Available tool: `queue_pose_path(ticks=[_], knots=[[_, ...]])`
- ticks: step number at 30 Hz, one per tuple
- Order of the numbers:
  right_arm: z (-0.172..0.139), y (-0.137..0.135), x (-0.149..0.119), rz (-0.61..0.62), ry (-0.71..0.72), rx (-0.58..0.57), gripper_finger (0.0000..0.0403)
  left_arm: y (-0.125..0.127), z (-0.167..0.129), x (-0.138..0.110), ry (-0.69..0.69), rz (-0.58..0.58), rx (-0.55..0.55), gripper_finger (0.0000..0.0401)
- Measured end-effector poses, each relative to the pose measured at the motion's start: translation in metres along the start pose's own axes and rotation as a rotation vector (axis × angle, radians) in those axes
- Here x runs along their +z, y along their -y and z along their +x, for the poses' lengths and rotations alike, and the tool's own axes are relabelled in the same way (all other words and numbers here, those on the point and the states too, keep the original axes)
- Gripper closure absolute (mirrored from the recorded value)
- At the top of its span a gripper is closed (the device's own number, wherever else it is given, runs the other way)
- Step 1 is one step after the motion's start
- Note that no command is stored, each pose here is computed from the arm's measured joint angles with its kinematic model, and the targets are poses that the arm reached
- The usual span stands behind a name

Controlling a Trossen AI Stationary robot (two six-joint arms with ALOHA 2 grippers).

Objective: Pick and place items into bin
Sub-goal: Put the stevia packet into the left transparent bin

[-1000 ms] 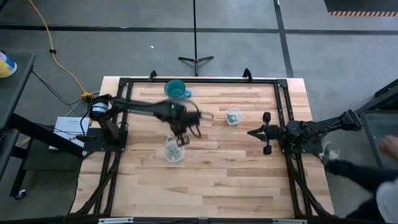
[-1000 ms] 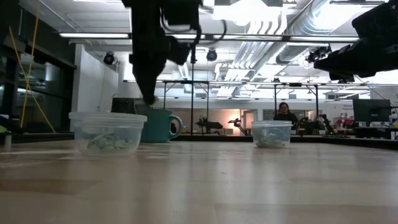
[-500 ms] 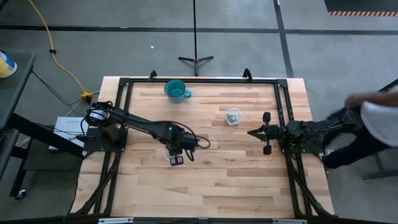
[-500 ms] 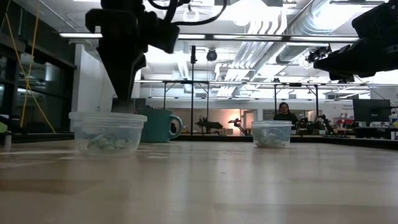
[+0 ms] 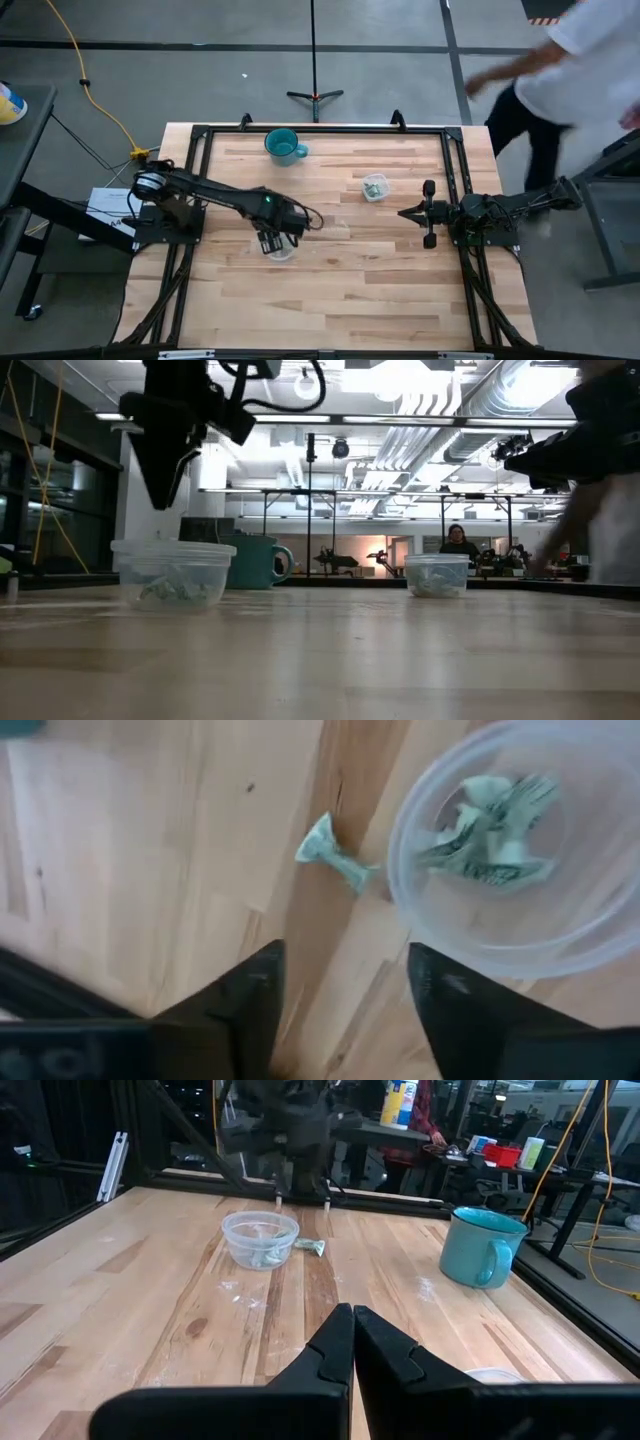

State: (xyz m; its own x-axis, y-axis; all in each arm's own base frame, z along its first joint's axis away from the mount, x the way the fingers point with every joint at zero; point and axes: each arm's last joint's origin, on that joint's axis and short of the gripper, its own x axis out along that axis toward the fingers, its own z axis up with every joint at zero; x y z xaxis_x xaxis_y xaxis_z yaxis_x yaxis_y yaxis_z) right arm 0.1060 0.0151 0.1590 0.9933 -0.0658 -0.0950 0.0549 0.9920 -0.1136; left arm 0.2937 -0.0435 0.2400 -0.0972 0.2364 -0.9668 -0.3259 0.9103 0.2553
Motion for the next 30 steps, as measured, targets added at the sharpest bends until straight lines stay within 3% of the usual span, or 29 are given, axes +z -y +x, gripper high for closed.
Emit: queue_pose_path(ticks=[4,11,15,20,30], knots=[[0.000,0.000,0.000,0.000,0.001,0.000,0.0400,-0.025,-0.011,0.000,0.030,-0.085,-0.033,0.0215],[0.000,0.000,0.000,0.000,0.001,-0.001,0.0400,-0.071,-0.014,0.005,0.008,-0.375,-0.164,0.0275],[0.000,0.000,0.000,0.001,0.003,-0.004,0.0401,-0.075,0.006,0.003,-0.032,-0.304,-0.167,0.0282],[0.000,0.000,0.000,0.027,0.002,-0.004,0.0400,-0.065,0.039,0.001,-0.022,-0.164,-0.245,0.0257],[0.000,0.000,0.000,0.029,0.001,-0.004,0.0400,-0.058,0.078,-0.008,0.013,-0.147,-0.221,0.0139]])
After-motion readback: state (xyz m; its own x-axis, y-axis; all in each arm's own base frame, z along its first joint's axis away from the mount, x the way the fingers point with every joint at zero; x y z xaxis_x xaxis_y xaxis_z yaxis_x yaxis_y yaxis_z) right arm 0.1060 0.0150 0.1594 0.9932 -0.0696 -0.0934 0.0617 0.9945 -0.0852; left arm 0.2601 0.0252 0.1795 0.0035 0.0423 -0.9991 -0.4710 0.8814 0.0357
